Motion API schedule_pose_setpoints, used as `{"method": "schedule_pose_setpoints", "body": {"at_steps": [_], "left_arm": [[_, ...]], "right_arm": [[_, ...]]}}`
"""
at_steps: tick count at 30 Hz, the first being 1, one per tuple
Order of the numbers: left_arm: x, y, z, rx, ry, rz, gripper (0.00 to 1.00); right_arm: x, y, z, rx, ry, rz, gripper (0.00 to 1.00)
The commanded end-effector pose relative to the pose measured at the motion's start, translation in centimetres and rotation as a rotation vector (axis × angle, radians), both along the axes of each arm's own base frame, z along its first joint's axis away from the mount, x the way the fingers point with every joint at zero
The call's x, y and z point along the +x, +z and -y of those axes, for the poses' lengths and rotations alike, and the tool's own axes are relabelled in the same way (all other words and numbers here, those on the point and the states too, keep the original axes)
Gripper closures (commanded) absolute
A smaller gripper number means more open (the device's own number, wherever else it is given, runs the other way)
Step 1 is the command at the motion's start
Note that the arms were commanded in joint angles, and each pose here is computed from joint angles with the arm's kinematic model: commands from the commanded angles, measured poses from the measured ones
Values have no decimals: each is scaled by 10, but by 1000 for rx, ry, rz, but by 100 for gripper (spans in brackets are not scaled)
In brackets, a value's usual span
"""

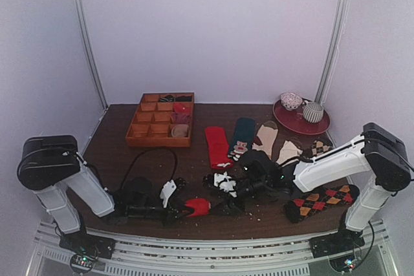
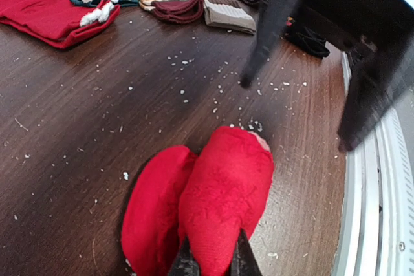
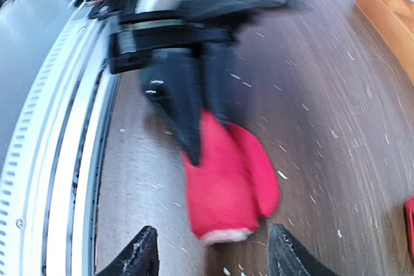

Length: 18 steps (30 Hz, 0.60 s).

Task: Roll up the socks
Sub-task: Roll a pair of socks at the center of the board.

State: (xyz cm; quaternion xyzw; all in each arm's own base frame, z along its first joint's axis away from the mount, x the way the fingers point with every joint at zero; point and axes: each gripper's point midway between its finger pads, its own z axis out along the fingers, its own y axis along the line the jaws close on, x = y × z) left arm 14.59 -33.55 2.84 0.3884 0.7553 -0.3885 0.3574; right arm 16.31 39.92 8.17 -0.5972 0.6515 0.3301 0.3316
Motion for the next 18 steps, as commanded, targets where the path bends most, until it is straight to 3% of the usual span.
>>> {"method": "schedule_pose_setpoints", "body": {"at_steps": [1,18], "left_arm": [[-35,-80,-55,309,21,-239,100],[-38,-85,-52,327,-7,-250,100]], "right_arm": [[5,7,-13,24,58,221,42],[7,-39,-26,-102,46,224,47]]}}
